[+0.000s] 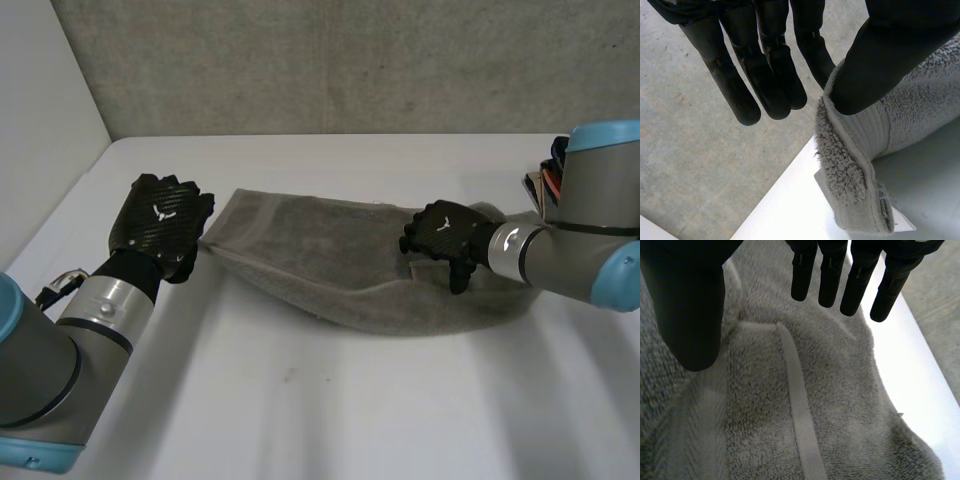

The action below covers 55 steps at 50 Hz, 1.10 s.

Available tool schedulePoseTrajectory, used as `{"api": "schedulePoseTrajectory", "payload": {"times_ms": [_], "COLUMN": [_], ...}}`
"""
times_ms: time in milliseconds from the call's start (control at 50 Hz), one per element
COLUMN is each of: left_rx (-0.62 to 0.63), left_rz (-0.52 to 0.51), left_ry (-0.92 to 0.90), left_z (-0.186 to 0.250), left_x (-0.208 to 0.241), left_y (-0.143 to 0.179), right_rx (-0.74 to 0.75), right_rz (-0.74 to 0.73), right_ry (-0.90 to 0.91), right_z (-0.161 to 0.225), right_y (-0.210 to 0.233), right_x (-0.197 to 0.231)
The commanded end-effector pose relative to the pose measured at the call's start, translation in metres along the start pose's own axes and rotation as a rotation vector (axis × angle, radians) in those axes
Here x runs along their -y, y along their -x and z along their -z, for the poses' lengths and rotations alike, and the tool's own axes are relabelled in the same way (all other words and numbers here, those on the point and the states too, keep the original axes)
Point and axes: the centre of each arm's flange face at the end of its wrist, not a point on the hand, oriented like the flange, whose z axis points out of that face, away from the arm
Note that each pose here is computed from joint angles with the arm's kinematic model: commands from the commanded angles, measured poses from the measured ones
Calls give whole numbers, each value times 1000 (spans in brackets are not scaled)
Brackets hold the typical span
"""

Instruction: Fold the laundry.

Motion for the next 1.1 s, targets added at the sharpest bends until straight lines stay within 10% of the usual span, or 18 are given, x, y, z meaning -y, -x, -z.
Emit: {"api": "schedulePoseTrajectory", "payload": {"times_ms": [20, 420, 1100], "left_rx": [-16, 22, 19], "left_rz": [-1, -9, 23], "left_ry": [-12, -46, -67], "left_z": [-1, -4, -4], "left_x": [2, 12, 18], "left_y": [-1, 10, 10], "right_rx": [0, -166, -21], "right_rz": [39, 44, 88], "right_ry": [8, 2, -97], "right_z": [-14, 0, -31], "right_y": [5, -25, 2], "right_x": [-14, -1, -22]}}
